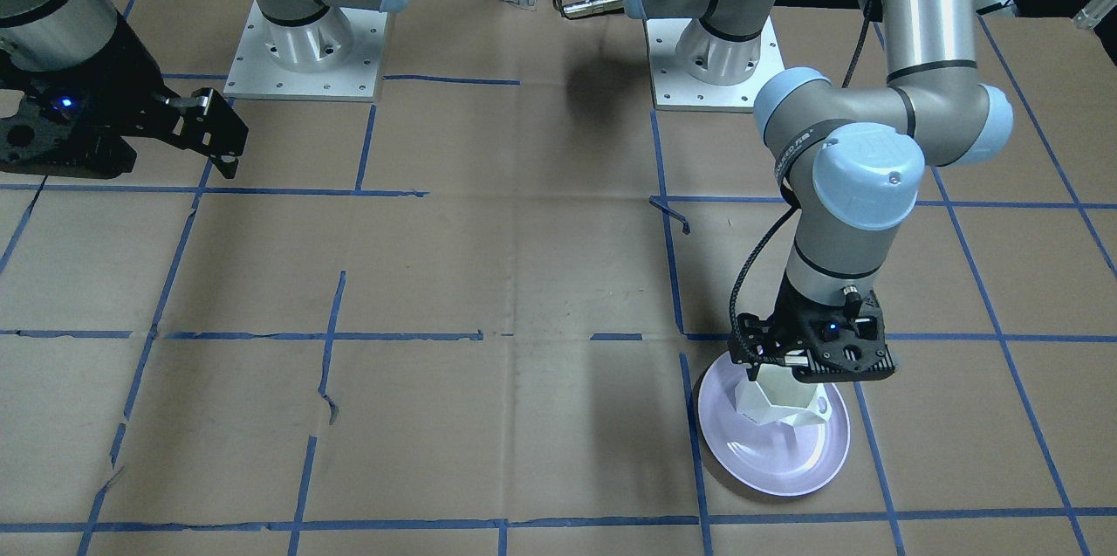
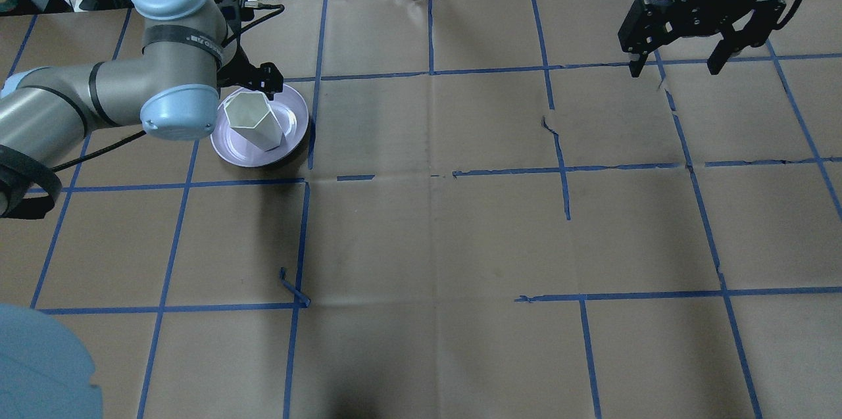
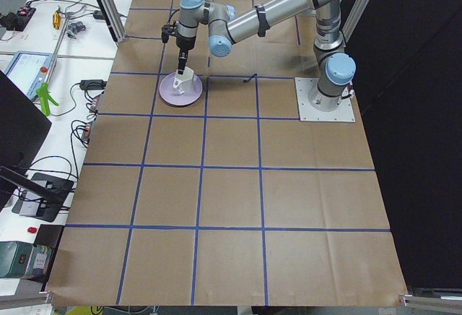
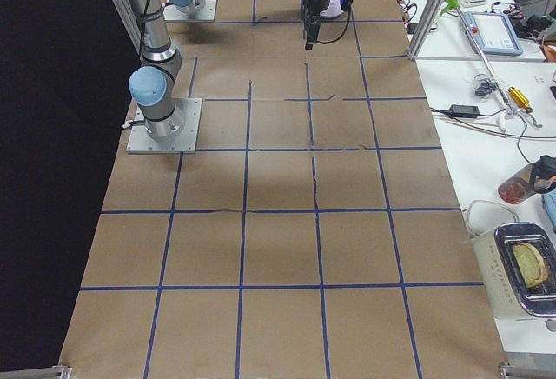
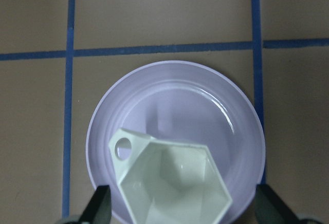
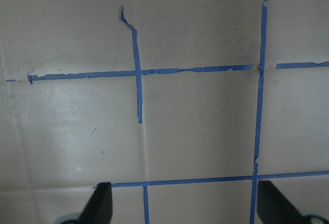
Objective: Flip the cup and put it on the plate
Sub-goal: 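Open the left gripper and raise it away from the cup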
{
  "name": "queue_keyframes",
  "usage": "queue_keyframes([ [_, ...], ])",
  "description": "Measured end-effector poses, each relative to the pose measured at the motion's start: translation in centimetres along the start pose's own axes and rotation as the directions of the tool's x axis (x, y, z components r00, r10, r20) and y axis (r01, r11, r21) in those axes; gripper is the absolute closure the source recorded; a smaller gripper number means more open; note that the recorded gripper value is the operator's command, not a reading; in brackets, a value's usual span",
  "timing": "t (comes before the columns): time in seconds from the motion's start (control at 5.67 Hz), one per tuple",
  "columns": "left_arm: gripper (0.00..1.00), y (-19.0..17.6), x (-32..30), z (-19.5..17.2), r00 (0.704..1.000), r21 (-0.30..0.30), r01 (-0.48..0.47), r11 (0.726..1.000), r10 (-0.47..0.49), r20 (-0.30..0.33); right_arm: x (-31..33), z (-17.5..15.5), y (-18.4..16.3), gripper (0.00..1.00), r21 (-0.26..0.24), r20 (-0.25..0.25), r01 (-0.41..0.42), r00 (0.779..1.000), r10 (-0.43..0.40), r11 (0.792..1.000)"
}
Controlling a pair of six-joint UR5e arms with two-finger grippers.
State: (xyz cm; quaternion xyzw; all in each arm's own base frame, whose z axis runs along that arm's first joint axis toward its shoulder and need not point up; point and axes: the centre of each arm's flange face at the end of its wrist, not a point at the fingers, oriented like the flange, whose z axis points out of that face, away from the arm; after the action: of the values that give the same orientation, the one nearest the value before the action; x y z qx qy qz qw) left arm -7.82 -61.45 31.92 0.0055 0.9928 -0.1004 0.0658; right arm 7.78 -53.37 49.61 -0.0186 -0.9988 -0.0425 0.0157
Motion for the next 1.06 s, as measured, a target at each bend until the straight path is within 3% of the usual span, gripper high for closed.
queue_keyframes([
  [0.35, 0.00, 0.4, 0.1, -8.2, 0.997, -0.101, 0.012, 0.995, -0.019, -0.071, 0.0, 0.0, 0.0, 0.00, 0.000, 0.000, 0.000, 1.000, 0.000, 1.000],
  [0.71, 0.00, 1.4, 2.5, -14.9, 0.983, -0.162, 0.094, 0.982, -0.118, -0.143, 0.0, 0.0, 0.0, 0.00, 0.000, 0.000, 0.000, 1.000, 0.000, 1.000],
  [1.06, 0.01, 2.8, 5.5, -19.2, 0.985, -0.280, 0.048, 0.959, -0.092, -0.149, 0.0, 0.0, 0.0, 0.00, 0.000, 0.000, 0.000, 1.000, 0.000, 1.000],
])
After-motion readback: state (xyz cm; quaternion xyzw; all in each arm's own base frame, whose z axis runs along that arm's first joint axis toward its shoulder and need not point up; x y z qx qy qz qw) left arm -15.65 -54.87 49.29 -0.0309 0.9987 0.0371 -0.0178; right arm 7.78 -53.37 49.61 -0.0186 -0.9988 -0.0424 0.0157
